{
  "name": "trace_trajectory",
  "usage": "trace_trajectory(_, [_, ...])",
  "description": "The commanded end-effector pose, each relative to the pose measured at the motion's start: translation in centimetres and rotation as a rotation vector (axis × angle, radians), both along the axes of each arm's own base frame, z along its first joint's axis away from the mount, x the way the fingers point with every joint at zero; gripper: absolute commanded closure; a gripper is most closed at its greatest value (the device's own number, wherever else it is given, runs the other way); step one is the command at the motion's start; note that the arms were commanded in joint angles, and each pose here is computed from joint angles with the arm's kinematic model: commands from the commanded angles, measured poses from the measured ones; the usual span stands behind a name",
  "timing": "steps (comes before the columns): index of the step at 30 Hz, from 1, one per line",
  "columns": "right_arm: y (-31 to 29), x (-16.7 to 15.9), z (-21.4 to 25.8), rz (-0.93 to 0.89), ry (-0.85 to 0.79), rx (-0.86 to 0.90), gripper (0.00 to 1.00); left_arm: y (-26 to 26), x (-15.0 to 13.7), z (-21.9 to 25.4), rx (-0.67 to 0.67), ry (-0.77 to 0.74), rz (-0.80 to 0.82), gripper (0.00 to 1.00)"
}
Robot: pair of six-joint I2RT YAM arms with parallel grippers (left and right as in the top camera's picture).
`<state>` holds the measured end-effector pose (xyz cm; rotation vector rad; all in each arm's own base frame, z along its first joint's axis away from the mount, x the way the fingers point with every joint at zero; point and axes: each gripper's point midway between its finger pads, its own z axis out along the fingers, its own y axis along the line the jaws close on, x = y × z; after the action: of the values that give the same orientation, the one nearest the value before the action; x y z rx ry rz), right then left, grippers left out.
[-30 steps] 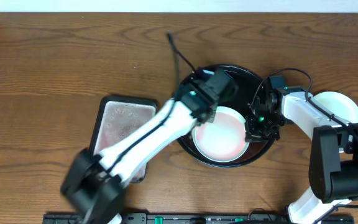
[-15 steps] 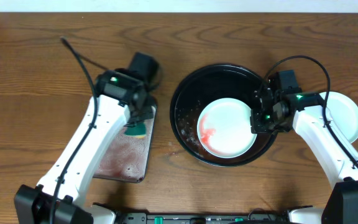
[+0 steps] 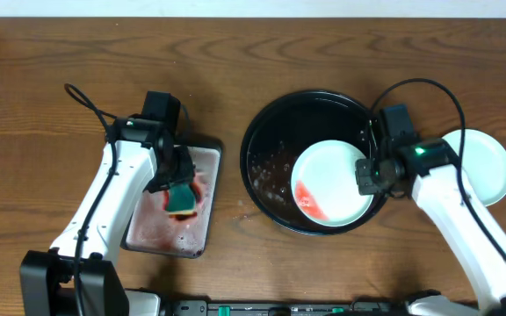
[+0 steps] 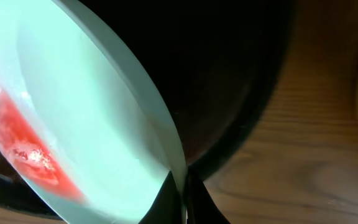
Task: Clean dirty plates on tray and stack at the side
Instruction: 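Return the sponge to the left tray with the left gripper and release, then lift the pale-blue plate with the right gripper and tilt it upright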
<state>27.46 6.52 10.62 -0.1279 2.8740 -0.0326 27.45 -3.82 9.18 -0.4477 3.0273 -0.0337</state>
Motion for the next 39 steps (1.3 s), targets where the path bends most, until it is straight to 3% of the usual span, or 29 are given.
trace_trajectory(1, [-1.2, 0.4, 3.3, -0.008, -0.161, -0.138, 0.99, -1.1, -0.1, 1.6, -0.075, -0.048, -0.023, 0.47])
trace_trajectory(6, [-0.9, 0.3, 7.2, 0.034, -0.344, -0.261, 0.99, -1.0, -0.6, 3.9, -0.085, -0.121, -0.025, 0.38])
trace_trajectory(11, [-0.1, 0.8, 10.1, 0.073, -0.497, -0.396, 0.99, -1.0, -1.1, 6.0, -0.093, -0.194, -0.028, 0.36])
trace_trajectory(12, [0.7, 0.9, 10.3, 0.11, -0.514, -0.402, 0.99, -1.0, -1.1, 6.1, -0.094, -0.199, -0.028, 0.31])
trace_trajectory(13, [1.3, 1.0, 10.5, 0.139, -0.527, -0.403, 0.99, -1.0, -1.2, 6.1, -0.094, -0.201, -0.027, 0.17])
trace_trajectory(29, [6.0, -1.2, 14.5, 0.332, -0.75, -0.615, 0.99, -1.0, -1.1, 6.1, -0.094, -0.201, -0.027, 0.16])
trace_trajectory(39, [6.3, -1.7, 15.9, 0.326, -0.819, -0.682, 0.99, -1.0, -1.1, 6.1, -0.094, -0.201, -0.027, 0.16])
